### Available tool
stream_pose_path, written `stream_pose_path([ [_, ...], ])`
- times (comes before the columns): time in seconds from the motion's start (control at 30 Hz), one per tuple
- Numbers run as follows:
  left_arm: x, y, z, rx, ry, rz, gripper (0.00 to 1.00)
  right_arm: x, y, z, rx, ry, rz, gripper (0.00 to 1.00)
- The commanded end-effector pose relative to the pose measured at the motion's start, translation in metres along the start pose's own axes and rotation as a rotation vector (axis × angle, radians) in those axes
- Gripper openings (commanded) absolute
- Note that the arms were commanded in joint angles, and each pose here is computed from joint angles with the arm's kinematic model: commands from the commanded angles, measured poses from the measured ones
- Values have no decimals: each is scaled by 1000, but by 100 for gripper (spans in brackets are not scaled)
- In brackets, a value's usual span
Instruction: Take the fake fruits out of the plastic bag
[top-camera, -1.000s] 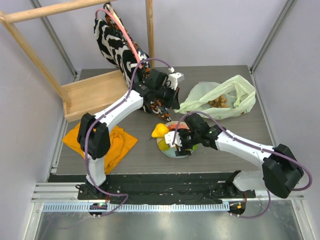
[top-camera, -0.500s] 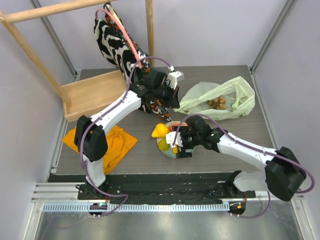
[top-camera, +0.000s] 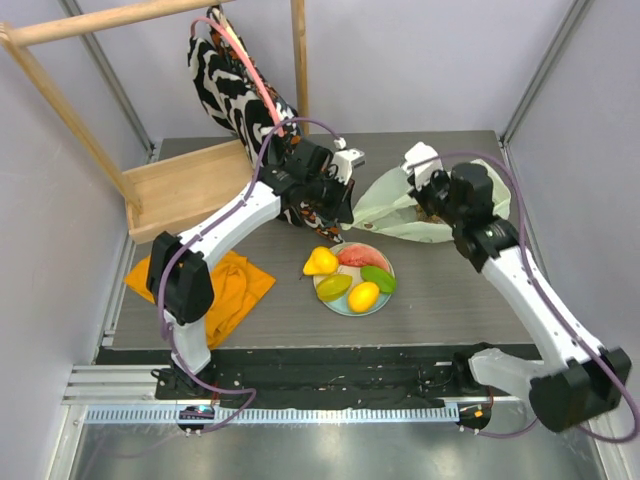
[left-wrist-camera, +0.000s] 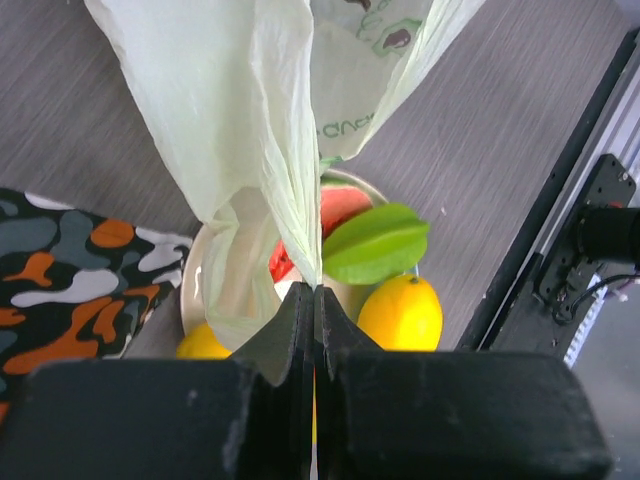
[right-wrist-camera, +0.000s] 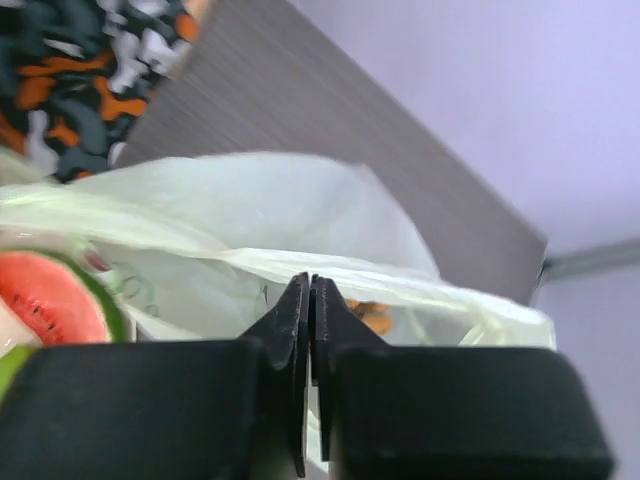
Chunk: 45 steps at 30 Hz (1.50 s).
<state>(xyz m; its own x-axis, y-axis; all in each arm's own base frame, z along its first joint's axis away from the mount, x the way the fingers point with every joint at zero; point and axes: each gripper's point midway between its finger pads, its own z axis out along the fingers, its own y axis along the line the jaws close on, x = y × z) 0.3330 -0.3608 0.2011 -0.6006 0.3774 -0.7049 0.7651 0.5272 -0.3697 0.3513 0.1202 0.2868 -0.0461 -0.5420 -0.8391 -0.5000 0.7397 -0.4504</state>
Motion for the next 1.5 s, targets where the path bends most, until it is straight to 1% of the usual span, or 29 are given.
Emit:
stream_pose_path([
  [0.0, -11, -9, -30, -36, 7, 50, 0, 47, -32, 38, 134, 152, 104, 1],
  [0.03, -7, -5, -32, -64, 25, 39, 0, 59, -31, 47, 122, 184, 93, 1],
  [0.07, -10, 2, -34, -104, 21, 36, 0, 63, -34, 48, 131, 192, 98, 1],
  [0.1, -17, 2, -38, -118, 2, 40, 0, 67, -37, 48, 144, 197, 115, 1],
  [0.2, -37, 1, -49, -157, -58, 85, 0, 76, -29, 45, 124, 202, 132, 1],
  [0.27, -45, -5, -51, -148, -75, 120, 0, 76, -27, 40, 126, 189, 139, 1],
  [0.3, -54, -9, -53, -138, -92, 141, 0, 80, -17, 41, 91, 182, 142, 1],
  [0.33, -52, -9, -49, -125, -78, 143, 0, 82, -14, 41, 80, 178, 136, 1],
  [0.43, -61, -21, -51, -64, -94, 171, 0, 93, -6, 53, 69, 191, 182, 1],
  [0.47, -64, -26, -53, -48, -105, 174, 0, 112, -2, 66, 67, 253, 205, 1],
  [0.5, -67, -32, -55, -25, -114, 177, 0, 109, -5, 75, 77, 265, 250, 1],
  [0.53, -73, -38, -62, -13, -137, 185, 0, 118, -12, 82, 114, 310, 270, 1],
  [0.57, -75, -42, -65, -5, -145, 194, 0, 131, -15, 100, 130, 380, 291, 1],
  [0.63, -79, -49, -69, 16, -161, 215, 0, 139, -16, 116, 131, 407, 323, 1],
  [0.67, -79, -53, -72, 22, -166, 220, 0, 133, -24, 124, 136, 377, 331, 5],
  [0.7, -77, -56, -72, 30, -160, 221, 0, 143, -22, 134, 135, 392, 332, 36],
  [0.73, -76, -56, -72, 27, -157, 249, 0, 143, -26, 140, 158, 386, 346, 50],
  [0.77, -75, -56, -71, 21, -152, 266, 0, 135, -41, 147, 197, 359, 362, 56],
  [0.8, -72, -59, -69, 21, -142, 279, 0, 145, -39, 156, 193, 380, 385, 60],
  [0.83, -71, -59, -69, 12, -140, 287, 0, 146, -42, 160, 204, 380, 417, 68],
  [0.9, -70, -62, -67, 6, -134, 312, 0, 145, -48, 171, 215, 367, 455, 78],
  [0.93, -70, -61, -66, 1, -132, 318, 0, 156, -45, 179, 213, 388, 475, 88],
  [0.97, -72, -61, -66, -2, -135, 332, 0, 151, -49, 184, 230, 370, 522, 92],
  [1.0, -73, -61, -65, -1, -132, 335, 0, 152, -50, 188, 227, 367, 546, 95],
  [1.03, -74, -61, -63, 2, -131, 340, 0, 149, -40, 194, 171, 351, 576, 100],
  [1.13, -71, -63, -56, 17, -116, 339, 0, 132, -21, 205, 32, 300, 649, 100],
  [1.23, -71, -68, -48, 26, -109, 341, 0, 125, -1, 217, -72, 284, 728, 100],
  [1.33, -73, -68, -45, 24, -108, 326, 0, 123, 8, 228, -110, 260, 796, 100],
  [1.47, -65, -64, -38, 19, -81, 304, 0, 114, 24, 247, -195, 236, 831, 100],
])
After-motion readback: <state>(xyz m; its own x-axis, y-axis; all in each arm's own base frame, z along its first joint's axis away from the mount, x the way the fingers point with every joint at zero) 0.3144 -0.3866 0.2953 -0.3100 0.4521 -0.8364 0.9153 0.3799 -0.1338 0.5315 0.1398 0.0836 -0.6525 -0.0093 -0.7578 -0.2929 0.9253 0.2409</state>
